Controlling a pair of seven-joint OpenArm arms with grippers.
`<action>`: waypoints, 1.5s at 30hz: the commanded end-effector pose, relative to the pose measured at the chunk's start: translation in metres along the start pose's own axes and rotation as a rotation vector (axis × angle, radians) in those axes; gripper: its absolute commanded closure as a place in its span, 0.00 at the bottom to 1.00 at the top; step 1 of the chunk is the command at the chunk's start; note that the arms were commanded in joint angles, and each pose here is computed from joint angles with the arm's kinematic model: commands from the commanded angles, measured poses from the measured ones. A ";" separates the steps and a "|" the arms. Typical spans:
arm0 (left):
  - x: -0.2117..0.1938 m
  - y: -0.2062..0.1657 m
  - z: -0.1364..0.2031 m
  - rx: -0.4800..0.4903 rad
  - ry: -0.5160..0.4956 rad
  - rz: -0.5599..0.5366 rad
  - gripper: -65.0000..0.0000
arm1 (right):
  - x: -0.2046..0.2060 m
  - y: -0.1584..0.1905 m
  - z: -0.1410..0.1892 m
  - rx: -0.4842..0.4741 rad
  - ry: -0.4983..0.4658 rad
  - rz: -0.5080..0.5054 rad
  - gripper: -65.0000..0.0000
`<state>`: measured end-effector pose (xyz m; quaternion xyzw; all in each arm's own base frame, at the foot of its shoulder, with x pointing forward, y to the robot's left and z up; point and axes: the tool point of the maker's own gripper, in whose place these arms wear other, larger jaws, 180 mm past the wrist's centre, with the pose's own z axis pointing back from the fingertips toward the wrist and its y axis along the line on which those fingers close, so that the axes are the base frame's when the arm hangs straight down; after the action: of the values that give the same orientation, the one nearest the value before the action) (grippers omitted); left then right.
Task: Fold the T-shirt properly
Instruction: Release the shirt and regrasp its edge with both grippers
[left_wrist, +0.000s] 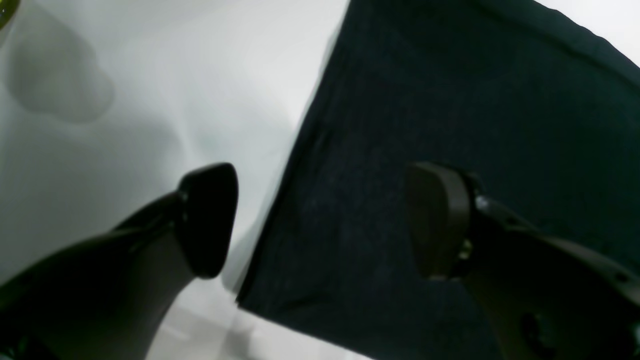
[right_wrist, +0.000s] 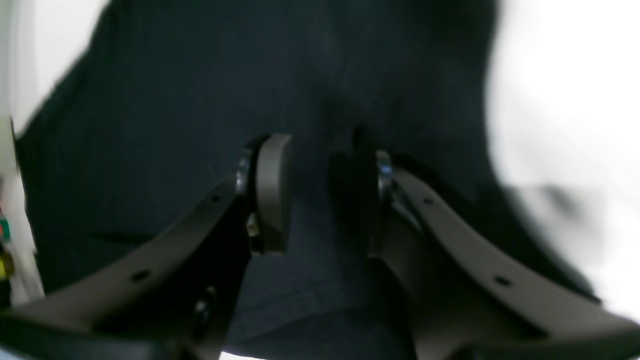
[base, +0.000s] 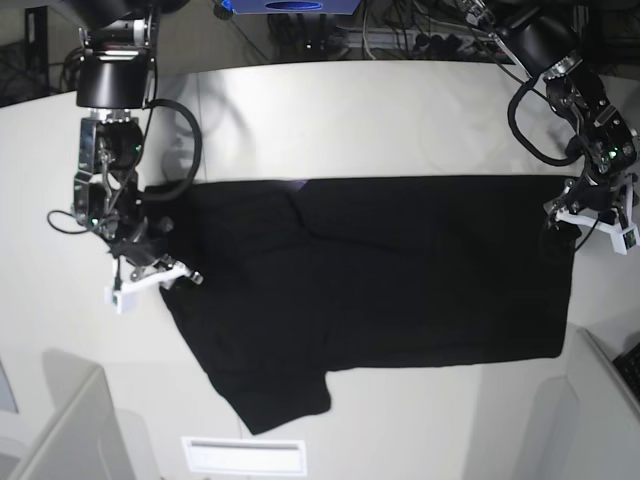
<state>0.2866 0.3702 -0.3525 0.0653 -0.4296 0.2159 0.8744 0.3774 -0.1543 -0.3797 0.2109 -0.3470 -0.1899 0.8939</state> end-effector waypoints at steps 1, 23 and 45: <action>0.015 0.006 0.006 0.003 -0.053 -0.014 0.23 | 0.024 0.009 0.010 0.029 -0.074 0.010 0.68; -0.035 0.085 0.086 0.032 -0.057 0.203 0.23 | -0.044 -0.095 0.106 -0.208 -0.188 -0.309 0.39; -0.039 0.082 0.083 0.022 -0.049 0.217 0.23 | -0.089 -0.085 0.055 -0.128 -0.010 -0.430 0.39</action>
<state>0.1634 0.4027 -0.3493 0.0299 -0.4333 0.3213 0.8415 0.2645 -0.1935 -0.4309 0.2310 -0.2943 -0.3991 0.8371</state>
